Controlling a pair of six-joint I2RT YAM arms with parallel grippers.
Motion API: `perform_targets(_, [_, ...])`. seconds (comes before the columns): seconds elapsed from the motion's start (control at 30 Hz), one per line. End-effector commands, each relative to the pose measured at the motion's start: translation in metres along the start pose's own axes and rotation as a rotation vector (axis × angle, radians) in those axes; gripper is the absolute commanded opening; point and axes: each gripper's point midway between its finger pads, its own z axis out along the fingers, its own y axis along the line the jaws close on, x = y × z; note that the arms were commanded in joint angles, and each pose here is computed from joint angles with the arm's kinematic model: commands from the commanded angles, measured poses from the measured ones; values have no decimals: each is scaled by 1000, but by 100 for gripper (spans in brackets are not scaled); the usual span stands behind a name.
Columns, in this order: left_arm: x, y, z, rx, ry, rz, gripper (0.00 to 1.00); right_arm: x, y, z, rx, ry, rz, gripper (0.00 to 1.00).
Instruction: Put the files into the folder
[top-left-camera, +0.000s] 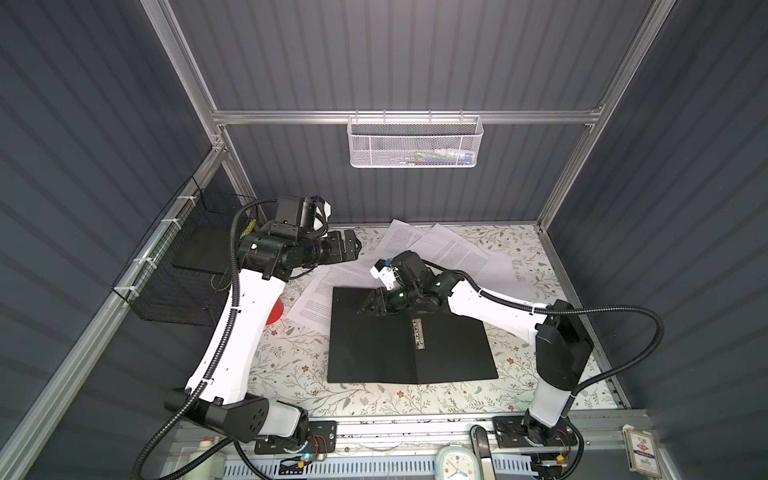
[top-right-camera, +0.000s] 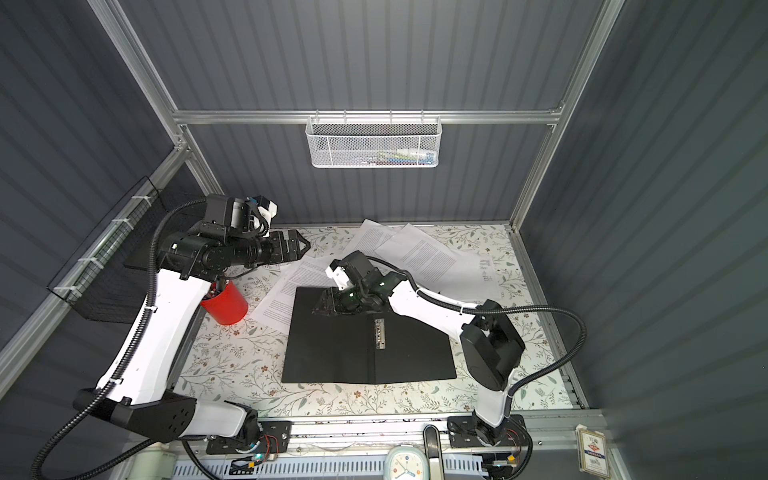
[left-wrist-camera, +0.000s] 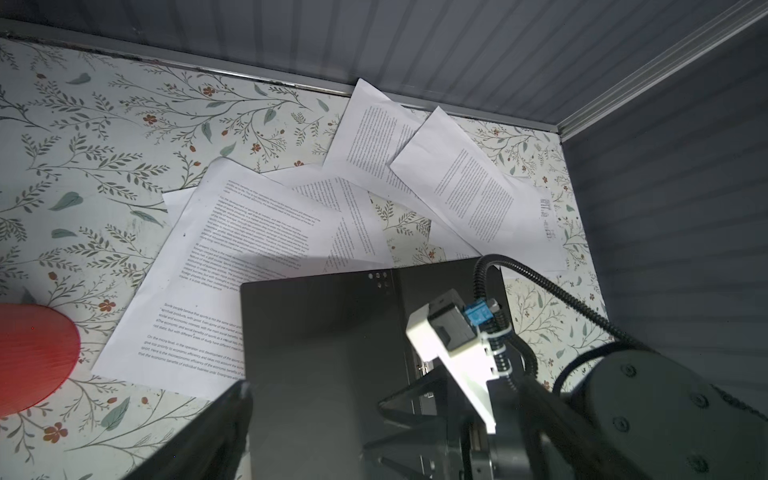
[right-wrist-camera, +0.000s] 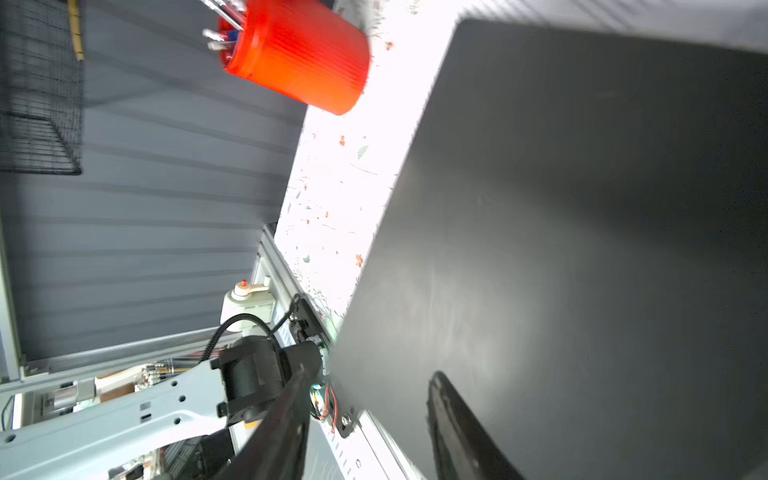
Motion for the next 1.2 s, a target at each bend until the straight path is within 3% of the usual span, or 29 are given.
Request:
perform_targets(0.0, [39, -3, 27, 81, 148, 6, 100, -4, -27, -52, 42, -90, 6, 49])
perform_targets(0.1, [77, -9, 64, 175, 276, -48, 100, 31, -67, -69, 129, -62, 48, 46])
perform_targets(0.3, [165, -6, 127, 180, 505, -89, 100, 95, -113, -79, 218, -6, 101, 43])
perform_targets(0.43, [205, -2, 155, 163, 611, -101, 100, 111, -133, -70, 239, 7, 131, 42])
perform_targets(0.83, [260, 41, 177, 22, 712, -122, 100, 116, -158, -31, 226, 75, 174, 30])
perform_targets(1.17, [285, 69, 178, -94, 749, -111, 100, 109, -165, -19, 228, 81, 177, 27])
